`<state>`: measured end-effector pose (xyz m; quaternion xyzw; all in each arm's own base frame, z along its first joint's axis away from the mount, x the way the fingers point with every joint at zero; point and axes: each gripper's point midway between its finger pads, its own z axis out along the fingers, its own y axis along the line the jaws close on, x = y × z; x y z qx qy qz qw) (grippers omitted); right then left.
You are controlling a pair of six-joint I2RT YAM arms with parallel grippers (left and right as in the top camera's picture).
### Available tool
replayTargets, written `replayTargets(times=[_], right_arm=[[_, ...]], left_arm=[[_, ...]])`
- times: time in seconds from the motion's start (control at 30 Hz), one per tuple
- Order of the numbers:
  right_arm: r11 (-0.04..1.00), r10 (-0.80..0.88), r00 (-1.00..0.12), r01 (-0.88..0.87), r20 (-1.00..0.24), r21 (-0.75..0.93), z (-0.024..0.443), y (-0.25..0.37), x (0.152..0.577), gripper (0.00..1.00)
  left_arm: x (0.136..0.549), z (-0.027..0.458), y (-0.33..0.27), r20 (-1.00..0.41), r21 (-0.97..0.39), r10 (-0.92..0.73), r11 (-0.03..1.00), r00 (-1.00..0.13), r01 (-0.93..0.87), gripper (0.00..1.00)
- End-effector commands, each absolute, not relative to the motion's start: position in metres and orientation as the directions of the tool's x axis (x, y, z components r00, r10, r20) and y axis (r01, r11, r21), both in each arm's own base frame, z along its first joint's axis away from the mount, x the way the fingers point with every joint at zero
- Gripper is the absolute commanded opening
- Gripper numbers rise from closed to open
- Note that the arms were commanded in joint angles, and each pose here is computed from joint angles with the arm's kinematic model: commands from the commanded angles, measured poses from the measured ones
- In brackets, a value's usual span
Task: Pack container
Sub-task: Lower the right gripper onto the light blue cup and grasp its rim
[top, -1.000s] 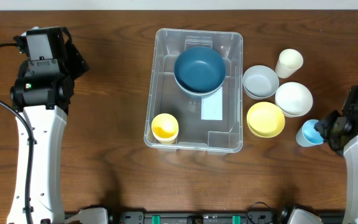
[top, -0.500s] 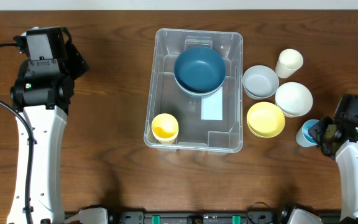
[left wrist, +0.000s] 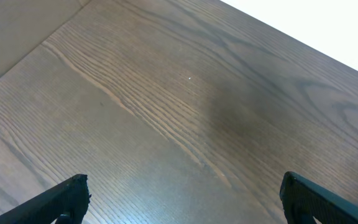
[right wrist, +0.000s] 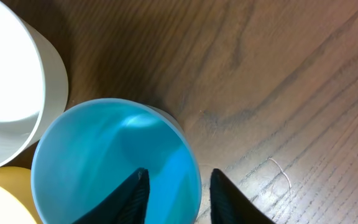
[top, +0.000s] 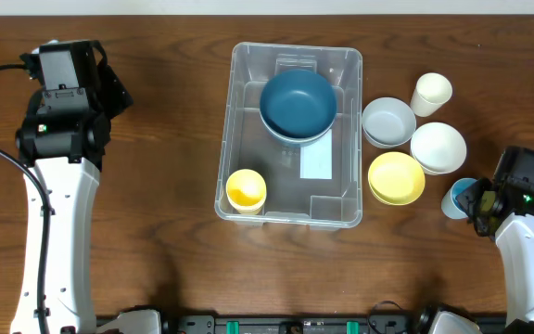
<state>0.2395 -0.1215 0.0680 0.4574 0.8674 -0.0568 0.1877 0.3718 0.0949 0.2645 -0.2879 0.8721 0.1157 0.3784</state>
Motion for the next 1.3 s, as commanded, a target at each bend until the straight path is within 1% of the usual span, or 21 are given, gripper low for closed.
replayTargets(times=[0.0,0.43,0.63,1.2,1.23,1.27], right_arm=[[0.564,0.779,-0.502,0.823,-0.376,0.070,0.0661,-0.1233,0.2366,0.32],[0.564,0.780,-0.504,0.823,-0.372,0.066,0.0642,-0.1227,0.2349,0.31],[0.564,0.780,-0.506,0.824,-0.368,0.064,0.0630,-0.1226,0.2346,0.29],[0.563,0.783,-0.513,0.825,-0.351,0.051,0.0575,-0.1221,0.2335,0.28],[0.563,0.783,-0.513,0.825,-0.351,0.051,0.0575,-0.1222,0.2335,0.27],[0.563,0.783,-0.513,0.825,-0.351,0.051,0.0575,-0.1222,0.2335,0.24]], left_arm=[[0.3708,0.2708,0.0998,-0.739,-0.003,-0.406,0.800,-0.538,-0.600,0.98],[0.3708,0.2708,0.0998,-0.739,-0.003,-0.406,0.800,-0.538,-0.600,0.98],[0.3708,0.2708,0.0998,-0.739,-0.003,-0.406,0.801,-0.538,-0.599,0.98],[0.3708,0.2708,0.0998,-0.739,-0.003,-0.406,0.800,-0.538,-0.600,0.98],[0.3708,0.2708,0.0998,-0.739,-0.003,-0.406,0.801,-0.538,-0.599,0.98],[0.3708,0.2708,0.0998,-0.739,-0.003,-0.406,0.800,-0.538,-0.600,0.98]])
